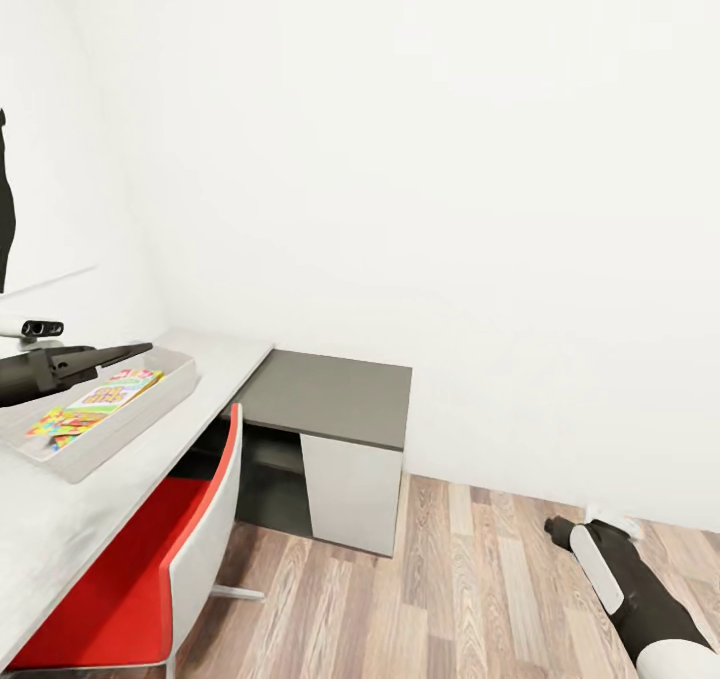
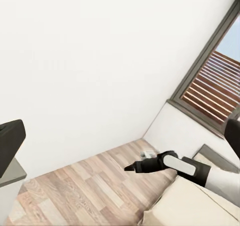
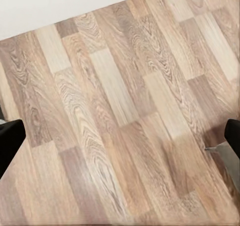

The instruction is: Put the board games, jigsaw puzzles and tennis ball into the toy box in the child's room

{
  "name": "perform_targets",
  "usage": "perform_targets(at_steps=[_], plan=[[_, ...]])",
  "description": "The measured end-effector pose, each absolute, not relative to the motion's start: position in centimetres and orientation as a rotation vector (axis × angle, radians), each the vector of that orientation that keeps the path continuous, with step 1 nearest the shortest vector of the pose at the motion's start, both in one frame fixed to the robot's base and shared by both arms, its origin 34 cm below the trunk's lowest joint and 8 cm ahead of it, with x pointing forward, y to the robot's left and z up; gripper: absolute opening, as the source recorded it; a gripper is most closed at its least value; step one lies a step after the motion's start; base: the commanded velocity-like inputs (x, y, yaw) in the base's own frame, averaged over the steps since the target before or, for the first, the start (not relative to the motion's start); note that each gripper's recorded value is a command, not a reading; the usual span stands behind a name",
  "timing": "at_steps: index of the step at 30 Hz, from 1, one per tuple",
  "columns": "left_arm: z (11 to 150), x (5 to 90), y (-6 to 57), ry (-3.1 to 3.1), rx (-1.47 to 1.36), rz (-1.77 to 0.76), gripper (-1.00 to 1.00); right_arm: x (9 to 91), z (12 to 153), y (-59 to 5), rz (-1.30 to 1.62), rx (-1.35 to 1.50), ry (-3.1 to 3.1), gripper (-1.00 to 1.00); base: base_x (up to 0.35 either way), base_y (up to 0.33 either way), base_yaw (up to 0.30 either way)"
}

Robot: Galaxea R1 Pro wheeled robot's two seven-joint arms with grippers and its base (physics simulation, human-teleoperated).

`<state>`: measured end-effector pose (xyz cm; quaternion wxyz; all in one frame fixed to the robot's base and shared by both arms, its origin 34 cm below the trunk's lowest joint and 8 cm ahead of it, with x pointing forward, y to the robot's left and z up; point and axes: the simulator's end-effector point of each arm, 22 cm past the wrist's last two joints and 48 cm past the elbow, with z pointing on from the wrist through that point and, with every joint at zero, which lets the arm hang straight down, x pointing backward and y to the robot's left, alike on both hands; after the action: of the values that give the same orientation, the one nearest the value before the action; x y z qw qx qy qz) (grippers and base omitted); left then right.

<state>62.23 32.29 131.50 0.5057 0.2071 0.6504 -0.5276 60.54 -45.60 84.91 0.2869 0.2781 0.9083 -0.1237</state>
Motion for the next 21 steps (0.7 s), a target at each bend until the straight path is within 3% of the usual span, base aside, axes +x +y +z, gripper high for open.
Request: perform_targets(at_steps=[21], plan=[[130.0,62.9,32.5,1.599,0.482,-1.280,1.00,51.7,75.4,-42.6,-0.380,0.850,2.480,1.00,-0.126,0.000,-0.003]])
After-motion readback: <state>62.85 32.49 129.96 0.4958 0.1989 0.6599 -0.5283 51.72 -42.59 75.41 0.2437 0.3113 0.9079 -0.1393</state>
